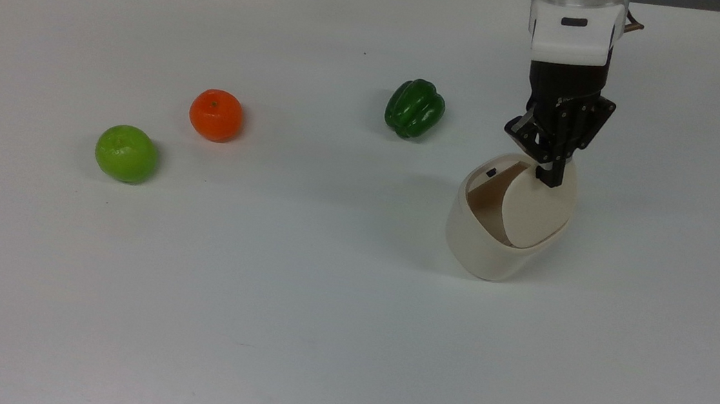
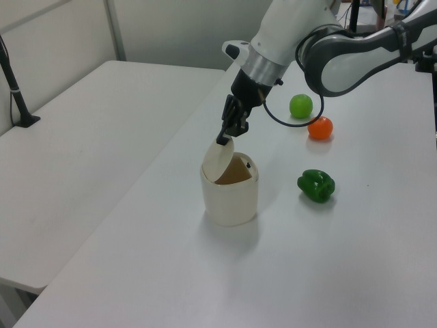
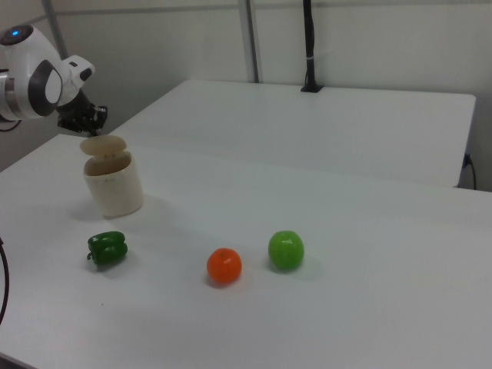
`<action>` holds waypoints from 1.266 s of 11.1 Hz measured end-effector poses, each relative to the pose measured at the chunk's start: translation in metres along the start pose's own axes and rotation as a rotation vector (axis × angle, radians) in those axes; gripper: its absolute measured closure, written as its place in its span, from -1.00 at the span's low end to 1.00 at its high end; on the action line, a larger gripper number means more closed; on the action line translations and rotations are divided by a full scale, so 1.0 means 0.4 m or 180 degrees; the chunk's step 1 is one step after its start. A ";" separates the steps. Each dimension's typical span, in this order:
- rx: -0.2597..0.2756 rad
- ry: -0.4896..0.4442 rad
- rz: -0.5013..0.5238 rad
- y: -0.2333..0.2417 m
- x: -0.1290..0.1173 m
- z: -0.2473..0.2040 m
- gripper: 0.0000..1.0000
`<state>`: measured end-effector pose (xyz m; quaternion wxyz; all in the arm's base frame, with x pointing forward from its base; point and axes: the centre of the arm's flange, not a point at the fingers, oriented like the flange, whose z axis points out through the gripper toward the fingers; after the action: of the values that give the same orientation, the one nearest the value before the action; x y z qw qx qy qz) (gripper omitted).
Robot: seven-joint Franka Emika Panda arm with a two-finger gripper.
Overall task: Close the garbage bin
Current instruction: 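Push the raised lid down with the gripper fingers to shut it, then press the gripper on the closed lid to seat it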
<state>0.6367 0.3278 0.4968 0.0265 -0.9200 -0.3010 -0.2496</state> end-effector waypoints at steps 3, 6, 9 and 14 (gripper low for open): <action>0.0010 -0.0221 -0.0011 0.011 -0.020 0.014 0.98; 0.0015 -0.0450 -0.0024 0.033 -0.045 0.029 0.98; 0.0043 -0.0610 -0.0102 0.038 -0.065 0.047 0.98; 0.0075 -0.0752 -0.0134 0.031 -0.096 0.105 0.98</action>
<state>0.6356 0.3054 0.4433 -0.0036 -0.9361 -0.3243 -0.1364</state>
